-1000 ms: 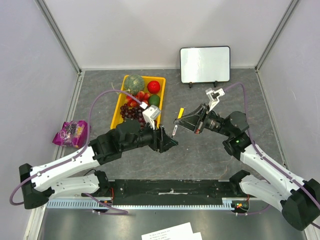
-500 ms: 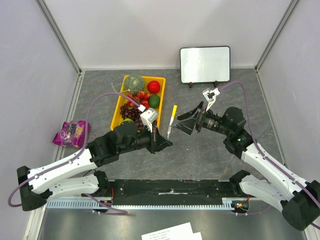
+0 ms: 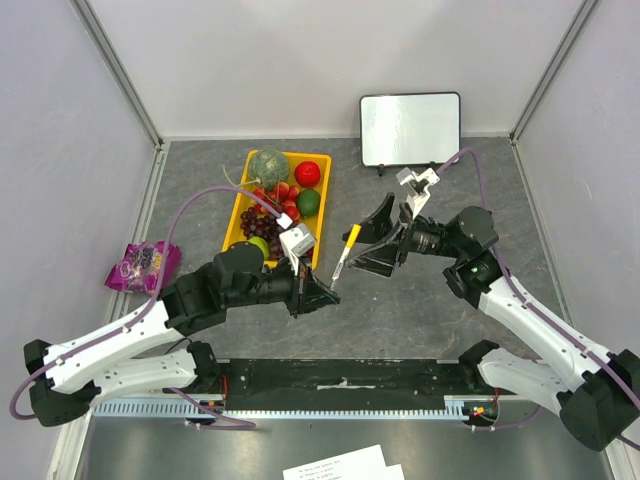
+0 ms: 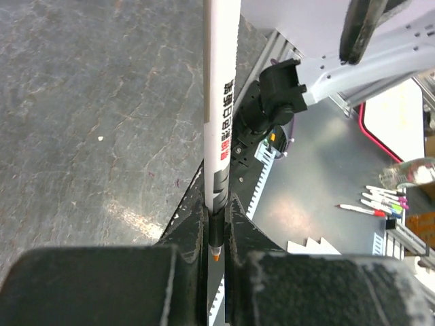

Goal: Write a sentence on the whiteboard
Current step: Pick up the whiteboard marker at the center of the board.

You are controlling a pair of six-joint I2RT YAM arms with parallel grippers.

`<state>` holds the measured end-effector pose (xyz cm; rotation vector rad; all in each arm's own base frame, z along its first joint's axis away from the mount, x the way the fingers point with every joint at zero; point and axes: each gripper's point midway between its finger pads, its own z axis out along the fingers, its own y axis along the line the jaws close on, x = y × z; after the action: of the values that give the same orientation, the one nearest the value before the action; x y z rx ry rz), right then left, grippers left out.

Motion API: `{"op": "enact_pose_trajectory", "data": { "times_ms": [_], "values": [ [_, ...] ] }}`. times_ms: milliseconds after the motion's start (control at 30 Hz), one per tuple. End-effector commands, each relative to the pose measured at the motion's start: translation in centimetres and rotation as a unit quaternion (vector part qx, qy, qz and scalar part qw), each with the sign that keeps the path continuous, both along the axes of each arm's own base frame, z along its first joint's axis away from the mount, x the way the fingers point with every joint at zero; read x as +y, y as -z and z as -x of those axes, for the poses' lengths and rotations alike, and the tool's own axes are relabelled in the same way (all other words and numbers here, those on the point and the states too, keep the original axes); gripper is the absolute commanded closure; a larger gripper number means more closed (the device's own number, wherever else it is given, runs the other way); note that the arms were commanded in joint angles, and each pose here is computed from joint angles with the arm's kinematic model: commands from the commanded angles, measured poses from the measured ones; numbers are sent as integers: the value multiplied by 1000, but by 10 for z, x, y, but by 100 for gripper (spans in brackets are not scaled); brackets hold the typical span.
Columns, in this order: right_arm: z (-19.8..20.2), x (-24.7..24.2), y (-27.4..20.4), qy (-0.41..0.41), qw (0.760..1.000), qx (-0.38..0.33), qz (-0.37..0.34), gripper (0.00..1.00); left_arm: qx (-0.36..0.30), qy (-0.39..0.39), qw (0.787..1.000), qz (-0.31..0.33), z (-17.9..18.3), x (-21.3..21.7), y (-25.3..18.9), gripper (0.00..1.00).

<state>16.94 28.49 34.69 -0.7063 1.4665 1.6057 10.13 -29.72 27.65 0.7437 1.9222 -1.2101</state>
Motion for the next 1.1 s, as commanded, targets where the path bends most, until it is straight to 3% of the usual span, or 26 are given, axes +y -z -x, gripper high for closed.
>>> {"op": "enact_pose_trajectory", "data": {
  "times_ms": [0, 267, 567, 733, 1067],
  "values": [
    [24, 3, -10, -77, 997, -19, -17, 7, -50, 91, 994, 36, 20, -11, -30, 98],
    [38, 3, 0, -123, 992, -14, 0, 25, -51, 134, 989, 44, 30, -17, -30, 98],
    [46, -1, 13, -142, 989, -8, 33, 27, -50, 142, 987, 46, 33, -17, -28, 98],
    [49, -1, 17, -149, 988, -1, 37, 36, -43, 151, 986, 46, 35, -21, -25, 98],
    [60, -4, 25, -172, 984, 10, 50, 70, -39, 148, 987, 42, 33, -24, -21, 98]
  ]
}}
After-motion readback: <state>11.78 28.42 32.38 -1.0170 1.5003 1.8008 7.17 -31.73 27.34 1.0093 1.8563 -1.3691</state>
